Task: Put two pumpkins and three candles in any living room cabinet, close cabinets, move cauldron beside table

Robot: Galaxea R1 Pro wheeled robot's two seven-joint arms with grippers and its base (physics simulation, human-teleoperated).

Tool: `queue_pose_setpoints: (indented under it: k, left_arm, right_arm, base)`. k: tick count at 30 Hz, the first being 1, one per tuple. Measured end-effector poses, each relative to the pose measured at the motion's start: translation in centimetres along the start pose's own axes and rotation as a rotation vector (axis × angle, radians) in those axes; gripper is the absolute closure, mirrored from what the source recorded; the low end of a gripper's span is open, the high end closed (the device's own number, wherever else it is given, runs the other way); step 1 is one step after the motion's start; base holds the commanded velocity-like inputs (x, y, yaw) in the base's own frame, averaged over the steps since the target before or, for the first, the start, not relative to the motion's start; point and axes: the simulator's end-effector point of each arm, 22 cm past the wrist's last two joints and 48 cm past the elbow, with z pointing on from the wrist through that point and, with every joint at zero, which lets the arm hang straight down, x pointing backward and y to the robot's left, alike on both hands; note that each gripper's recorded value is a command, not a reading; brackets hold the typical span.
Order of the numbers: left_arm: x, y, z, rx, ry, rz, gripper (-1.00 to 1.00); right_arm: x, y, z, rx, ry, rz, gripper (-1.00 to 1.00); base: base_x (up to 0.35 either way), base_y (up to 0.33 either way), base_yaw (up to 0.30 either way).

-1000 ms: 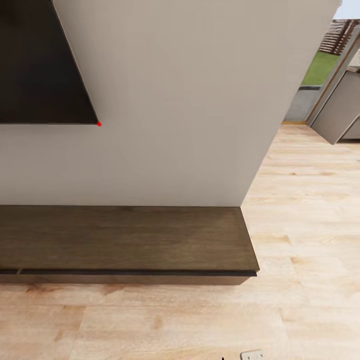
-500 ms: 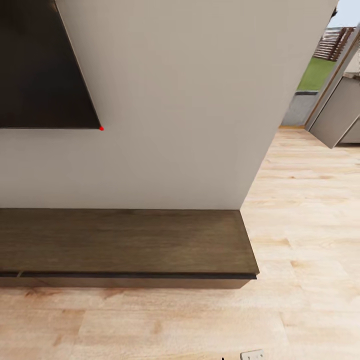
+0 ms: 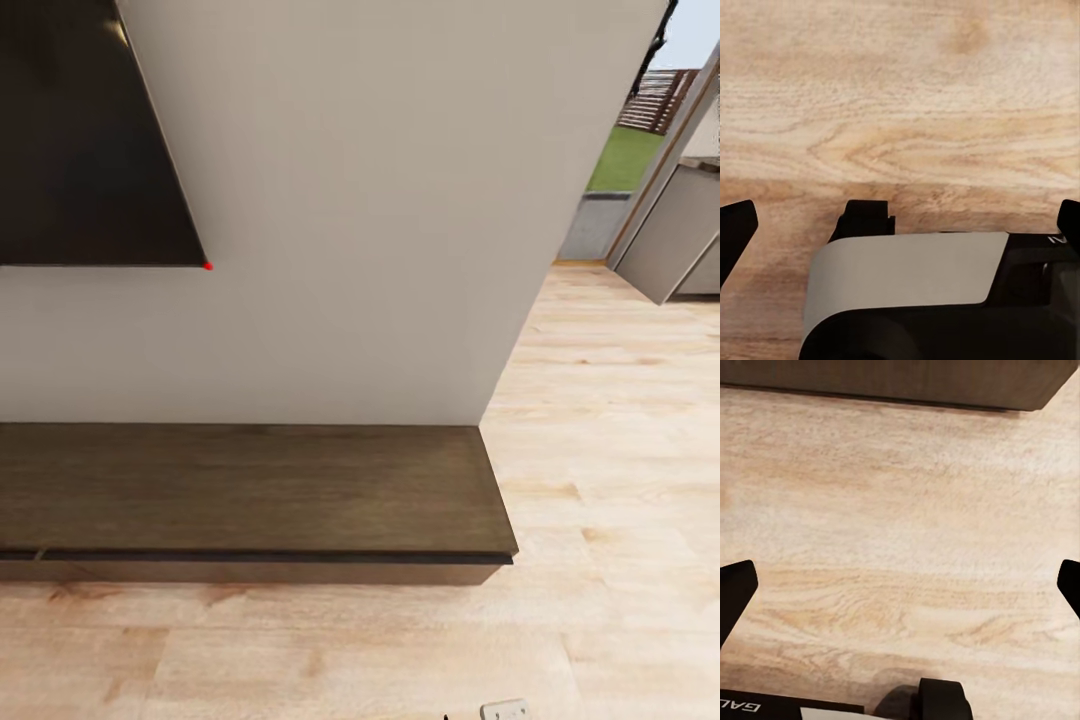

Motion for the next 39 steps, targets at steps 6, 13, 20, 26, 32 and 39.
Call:
queue_pose_setpoints:
  k: [6, 13, 20, 26, 32, 39]
  left_arm:
    - [-0.4, 0.0, -0.1, 0.0, -0.009, 0.0, -1.0]
    - [-0.9, 0.0, -0.2, 0.001, -0.02, 0.0, -1.0]
    - [-1.4, 0.0, -0.3, 0.001, -0.032, 0.0, -1.0]
    - [-1.6, 0.0, -0.3, 0.001, -0.038, 0.0, -1.0]
    - [-1.7, -0.1, -0.4, 0.001, -0.038, 0.0, -1.0]
    - [-1.7, -0.1, -0.4, 0.002, -0.038, 0.0, -1.0]
  right_arm:
    - [-0.4, -0.1, 0.0, 0.001, -0.01, -0.001, -1.0]
    - [-1.0, -0.4, -0.1, 0.006, -0.021, -0.004, -1.0]
    - [-1.0, 0.0, -0.2, 0.003, -0.019, 0.001, -1.0]
    - [-0.5, 0.1, -0.4, -0.002, -0.006, -0.002, -1.0]
    - [0.0, 0.2, -0.6, -0.004, 0.003, -0.001, -1.0]
    - [0.0, 0.2, -0.6, -0.004, 0.004, -0.001, -1.0]
  base:
    - [0.0, 0.0, 0.0]
    - [0.0, 0.0, 0.0]
    - [0.0, 0.0, 0.0]
    - [0.0, 0.0, 0.01]
    - [0.0, 0.0, 0.001]
    - [0.0, 0.0, 0.0]
